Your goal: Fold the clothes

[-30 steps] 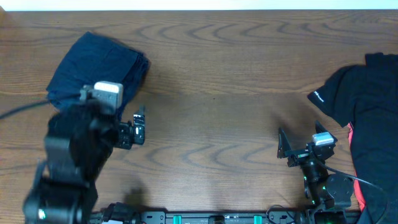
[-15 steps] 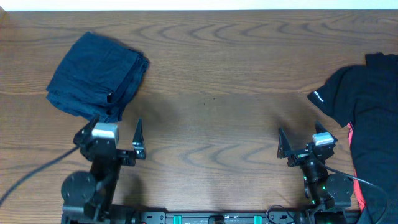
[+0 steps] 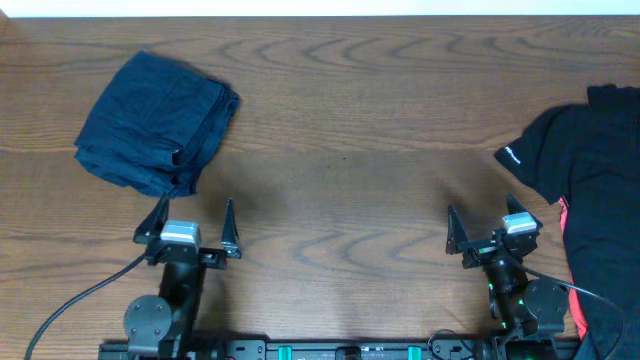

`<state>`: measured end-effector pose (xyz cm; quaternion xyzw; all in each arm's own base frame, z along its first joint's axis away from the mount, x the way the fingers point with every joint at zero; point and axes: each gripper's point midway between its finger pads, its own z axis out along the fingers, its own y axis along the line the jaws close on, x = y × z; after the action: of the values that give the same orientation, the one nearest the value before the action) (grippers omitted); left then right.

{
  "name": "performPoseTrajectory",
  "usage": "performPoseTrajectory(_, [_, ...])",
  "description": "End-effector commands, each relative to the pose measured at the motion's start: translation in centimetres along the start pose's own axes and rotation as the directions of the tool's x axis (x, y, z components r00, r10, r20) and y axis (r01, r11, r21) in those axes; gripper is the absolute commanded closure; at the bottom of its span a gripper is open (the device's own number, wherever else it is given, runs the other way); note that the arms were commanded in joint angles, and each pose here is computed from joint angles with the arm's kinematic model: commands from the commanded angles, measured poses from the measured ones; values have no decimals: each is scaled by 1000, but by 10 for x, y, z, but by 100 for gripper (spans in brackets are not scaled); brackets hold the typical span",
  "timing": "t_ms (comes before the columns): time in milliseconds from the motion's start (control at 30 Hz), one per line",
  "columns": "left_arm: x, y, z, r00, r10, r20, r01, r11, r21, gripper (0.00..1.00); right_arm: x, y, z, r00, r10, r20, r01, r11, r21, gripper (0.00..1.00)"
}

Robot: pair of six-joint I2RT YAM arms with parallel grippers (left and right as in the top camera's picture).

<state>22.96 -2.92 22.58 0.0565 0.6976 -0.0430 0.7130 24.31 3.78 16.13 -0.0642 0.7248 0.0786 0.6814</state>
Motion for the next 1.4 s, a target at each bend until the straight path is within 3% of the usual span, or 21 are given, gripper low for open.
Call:
performPoseTrajectory(0, [18, -5, 6, 1000, 4, -4, -4, 999, 33, 2, 0, -2, 0, 1000, -11, 4, 11, 1000, 6, 1])
performPoseTrajectory(267, [72, -6, 13, 995, -8, -103, 12, 999, 34, 2, 0, -2, 0, 1000, -11, 4, 11, 1000, 6, 1])
performPoseTrajectory(433, [86, -6, 11, 987, -11, -160, 17, 999, 34, 2, 0, -2, 0, 1000, -11, 4, 11, 1000, 6, 1])
performPoseTrajectory(1367, [86, -6, 11, 987, -11, -160, 17, 999, 34, 2, 0, -2, 0, 1000, -11, 4, 11, 1000, 6, 1])
